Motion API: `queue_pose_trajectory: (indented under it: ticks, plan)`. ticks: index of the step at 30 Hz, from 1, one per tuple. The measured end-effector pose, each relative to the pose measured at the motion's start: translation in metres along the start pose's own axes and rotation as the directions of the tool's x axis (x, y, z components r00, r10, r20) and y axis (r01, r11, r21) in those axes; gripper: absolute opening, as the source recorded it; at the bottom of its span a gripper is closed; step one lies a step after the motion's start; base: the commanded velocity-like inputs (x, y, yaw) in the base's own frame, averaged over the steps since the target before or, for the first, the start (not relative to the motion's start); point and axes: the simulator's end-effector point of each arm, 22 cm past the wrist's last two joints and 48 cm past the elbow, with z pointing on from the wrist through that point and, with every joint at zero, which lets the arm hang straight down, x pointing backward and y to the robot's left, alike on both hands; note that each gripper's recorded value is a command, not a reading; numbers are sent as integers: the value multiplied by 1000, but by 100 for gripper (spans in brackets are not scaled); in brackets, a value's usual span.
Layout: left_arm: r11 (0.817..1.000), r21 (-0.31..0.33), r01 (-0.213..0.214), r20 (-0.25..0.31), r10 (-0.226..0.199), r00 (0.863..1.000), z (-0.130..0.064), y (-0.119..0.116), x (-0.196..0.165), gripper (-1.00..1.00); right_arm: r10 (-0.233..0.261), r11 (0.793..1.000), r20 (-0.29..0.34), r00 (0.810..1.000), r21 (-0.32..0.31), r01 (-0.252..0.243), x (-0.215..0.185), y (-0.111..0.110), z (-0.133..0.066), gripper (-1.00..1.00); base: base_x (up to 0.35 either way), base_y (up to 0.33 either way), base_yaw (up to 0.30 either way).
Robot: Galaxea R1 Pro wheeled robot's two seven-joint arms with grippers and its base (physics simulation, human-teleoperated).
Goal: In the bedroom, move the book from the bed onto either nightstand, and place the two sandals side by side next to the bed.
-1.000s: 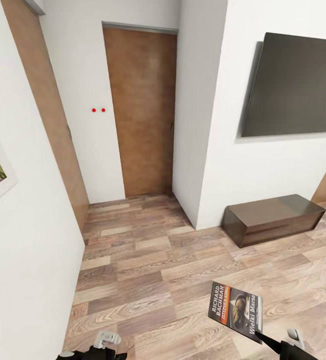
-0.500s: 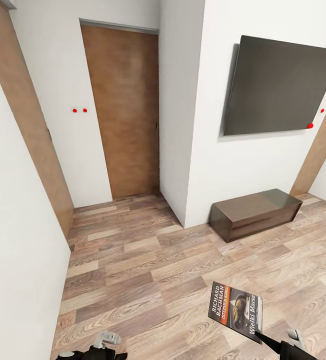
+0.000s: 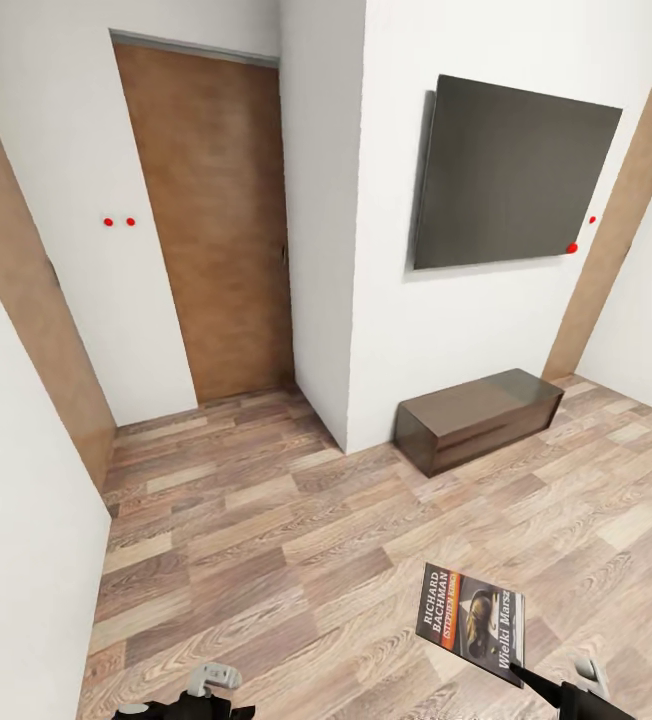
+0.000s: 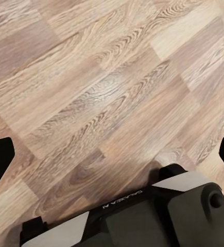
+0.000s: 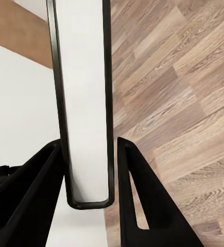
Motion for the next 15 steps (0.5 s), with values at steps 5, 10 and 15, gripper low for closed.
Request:
queue_pose_trajectory:
  ticks: [5,10,15]
  plan:
    - [1000,17,2,6,-2,1000,4,-11,-3,100,0,1000,0,1000,0,0,0,0,0,-100,0,0,-200]
    - [998,61,1,29,-3,1000,14,-41,-15,100,0,1000,0,1000,-1,0,0,0,0,-100,0,0,-199]
    - [990,139,11,112,-27,993,16,-71,-70,100,0,1000,0,1000,-1,0,0,0,0,-100,0,0,-198]
